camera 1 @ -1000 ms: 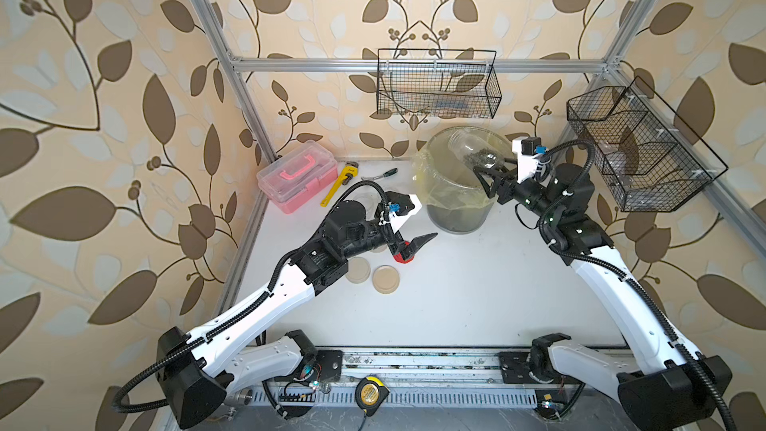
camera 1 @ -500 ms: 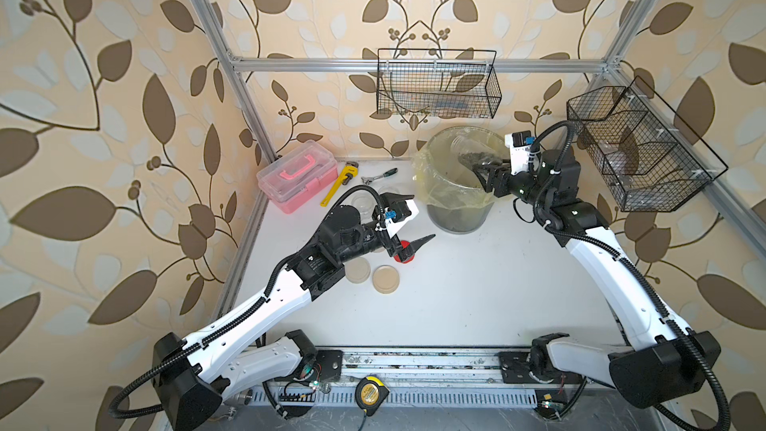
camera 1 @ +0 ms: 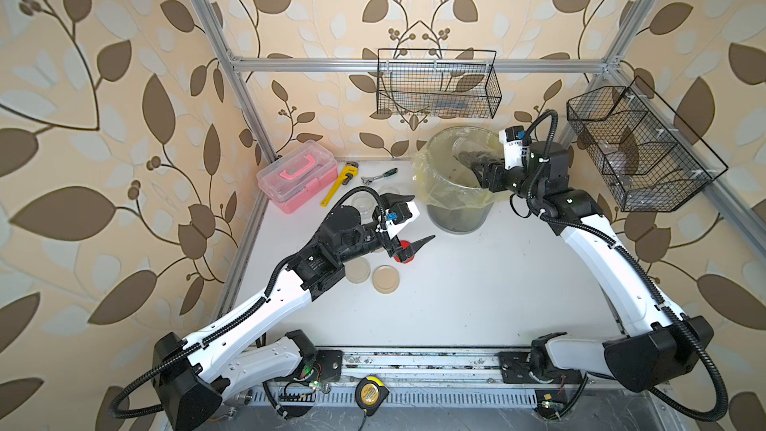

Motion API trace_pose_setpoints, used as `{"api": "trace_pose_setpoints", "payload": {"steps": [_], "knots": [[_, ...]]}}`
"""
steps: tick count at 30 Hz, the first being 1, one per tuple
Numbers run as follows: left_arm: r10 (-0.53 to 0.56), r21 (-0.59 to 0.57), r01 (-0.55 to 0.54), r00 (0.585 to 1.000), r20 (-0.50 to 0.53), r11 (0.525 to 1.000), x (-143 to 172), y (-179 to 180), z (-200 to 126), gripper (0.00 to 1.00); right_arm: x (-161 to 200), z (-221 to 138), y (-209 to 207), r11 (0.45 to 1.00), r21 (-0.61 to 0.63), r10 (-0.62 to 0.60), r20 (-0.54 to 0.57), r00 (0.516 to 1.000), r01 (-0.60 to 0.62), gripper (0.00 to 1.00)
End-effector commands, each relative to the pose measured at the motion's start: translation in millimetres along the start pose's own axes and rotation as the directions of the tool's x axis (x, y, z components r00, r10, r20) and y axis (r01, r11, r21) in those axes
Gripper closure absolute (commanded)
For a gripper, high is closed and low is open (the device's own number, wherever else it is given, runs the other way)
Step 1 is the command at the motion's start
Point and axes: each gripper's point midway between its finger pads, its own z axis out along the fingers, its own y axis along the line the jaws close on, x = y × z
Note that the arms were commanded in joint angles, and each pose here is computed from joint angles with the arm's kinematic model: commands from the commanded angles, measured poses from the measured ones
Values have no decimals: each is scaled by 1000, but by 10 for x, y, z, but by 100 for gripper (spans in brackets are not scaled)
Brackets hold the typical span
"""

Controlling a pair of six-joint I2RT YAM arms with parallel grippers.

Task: Empty moldy tea leaves from jars
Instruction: Pour the moldy tea leaves from the jar into the trash bin.

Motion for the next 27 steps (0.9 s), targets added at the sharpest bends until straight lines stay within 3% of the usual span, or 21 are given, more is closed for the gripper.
{"api": "trace_pose_setpoints", "payload": {"steps": [1, 14, 17, 22, 27], "knots": [[41, 6, -42, 997, 67, 999, -162, -17, -67, 1, -248, -131, 18, 1000, 20, -8, 61, 998, 6, 48], [43, 6, -44, 996, 72, 999, -175, -21, -78, 1, -351, -302, 86, 999, 32, -8, 134, 991, 4, 49], [40, 10, -41, 997, 72, 999, -174, -30, -74, 1, -212, -143, 82, 999, 36, -9, 81, 997, 7, 50], [44, 15, -45, 997, 70, 999, -174, -46, -74, 1, 69, 149, 17, 996, 72, -36, -102, 994, 44, 52], [41, 19, -43, 997, 62, 999, -151, -57, -61, 1, 56, 201, 58, 997, 64, -46, -111, 993, 54, 52]]}}
